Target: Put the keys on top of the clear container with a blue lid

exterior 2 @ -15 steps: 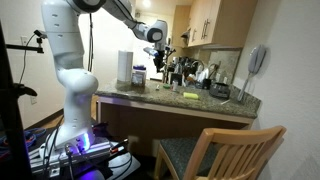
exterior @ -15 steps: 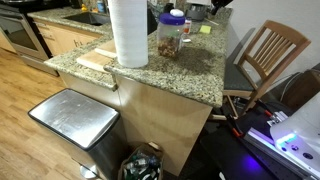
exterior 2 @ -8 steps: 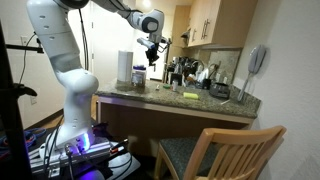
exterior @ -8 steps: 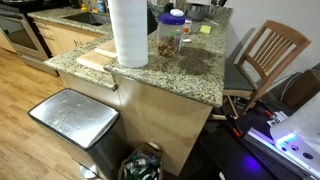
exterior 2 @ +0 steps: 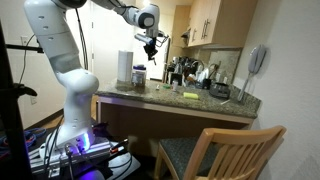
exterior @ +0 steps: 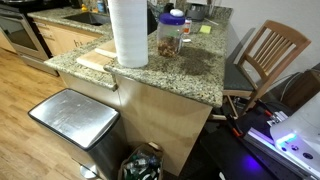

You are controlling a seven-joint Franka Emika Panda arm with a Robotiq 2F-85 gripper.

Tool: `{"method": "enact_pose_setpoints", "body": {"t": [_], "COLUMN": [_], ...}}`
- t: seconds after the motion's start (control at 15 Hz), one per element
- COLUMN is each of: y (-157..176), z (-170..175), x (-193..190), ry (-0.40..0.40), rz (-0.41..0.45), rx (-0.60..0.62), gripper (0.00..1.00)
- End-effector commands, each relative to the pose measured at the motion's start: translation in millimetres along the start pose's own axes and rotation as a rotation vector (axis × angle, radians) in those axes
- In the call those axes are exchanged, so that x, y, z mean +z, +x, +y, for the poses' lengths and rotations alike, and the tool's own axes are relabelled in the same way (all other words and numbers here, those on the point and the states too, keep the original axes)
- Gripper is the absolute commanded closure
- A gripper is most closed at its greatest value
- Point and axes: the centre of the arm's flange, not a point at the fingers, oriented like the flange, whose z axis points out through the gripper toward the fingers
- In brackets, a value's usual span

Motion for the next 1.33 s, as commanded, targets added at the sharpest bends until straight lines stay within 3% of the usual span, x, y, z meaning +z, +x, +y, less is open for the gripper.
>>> {"method": "enact_pose_setpoints", "body": {"t": [0.0,0.27,0.6,0.93,1.27], "y": [1,-3,-2,-10,-17], "z": [-41,-78,-80,-98,-114], "x": [-23,-27,-29,-18,-15], "ry": [-0.004,-0.009,0.004,0.059,0.066], "rz": [0.11,0.165,0.147,0.056,0.033], "rx": [-0.076,-0.149,-0.148,-0.248,-0.307], "gripper": [0.99,0.99,0.96,0.99,0.99]}}
